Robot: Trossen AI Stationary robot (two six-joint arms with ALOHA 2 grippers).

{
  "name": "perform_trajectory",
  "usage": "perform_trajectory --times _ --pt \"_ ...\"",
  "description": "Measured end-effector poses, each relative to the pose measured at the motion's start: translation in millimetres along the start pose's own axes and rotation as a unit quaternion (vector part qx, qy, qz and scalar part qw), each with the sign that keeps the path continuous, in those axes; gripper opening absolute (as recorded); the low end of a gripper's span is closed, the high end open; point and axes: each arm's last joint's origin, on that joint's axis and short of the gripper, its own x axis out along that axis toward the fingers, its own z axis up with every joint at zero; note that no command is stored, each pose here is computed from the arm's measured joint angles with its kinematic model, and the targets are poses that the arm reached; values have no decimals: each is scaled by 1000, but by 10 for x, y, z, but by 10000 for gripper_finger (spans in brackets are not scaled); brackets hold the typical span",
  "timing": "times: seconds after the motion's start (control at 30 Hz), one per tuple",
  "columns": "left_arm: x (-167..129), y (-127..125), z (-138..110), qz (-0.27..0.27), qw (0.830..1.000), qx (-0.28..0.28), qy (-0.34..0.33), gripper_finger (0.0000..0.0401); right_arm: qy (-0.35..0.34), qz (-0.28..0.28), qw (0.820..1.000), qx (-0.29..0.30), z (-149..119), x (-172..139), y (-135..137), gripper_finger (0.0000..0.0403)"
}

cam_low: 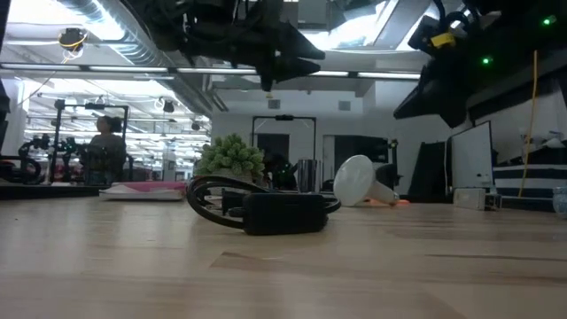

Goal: Screw lightbulb
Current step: Insert the lightbulb into the lamp

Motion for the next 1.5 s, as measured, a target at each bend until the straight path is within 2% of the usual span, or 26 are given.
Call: perform_trajectory --times 0.2,0.33,0.53,0.67,0.83,0.97,1.1,1.27,1.5 --pt "215 111 -14 22 996 7 -83 156 -10 -53 998 -36 155 -31 -74 25" --pt "477 230 -18 33 995 -16 -89 156 -15 -53 997 -48 222 -45 -95 25" --pt "742 266 -234 15 995 -81 -56 156 24 -32 997 -59 155 103 -181 26" --pt "765 219 -400 10 991 -130 18 156 73 2 997 -33 75 370 -374 26" --pt "751 104 -587 3 982 -147 117 156 122 31 992 16 -65 706 -712 26" --pt "738 4 -670 -3 977 -141 160 156 110 103 985 85 -156 915 -962 26" --pt "741 -84 -687 -14 978 -126 166 156 73 176 972 134 -224 1096 -1113 26" --pt "746 -199 -698 -27 978 -122 169 156 128 195 957 170 -409 1276 -1094 26" --pt "747 -341 -714 -44 978 -108 174 156 242 231 920 204 -602 1355 -809 26"
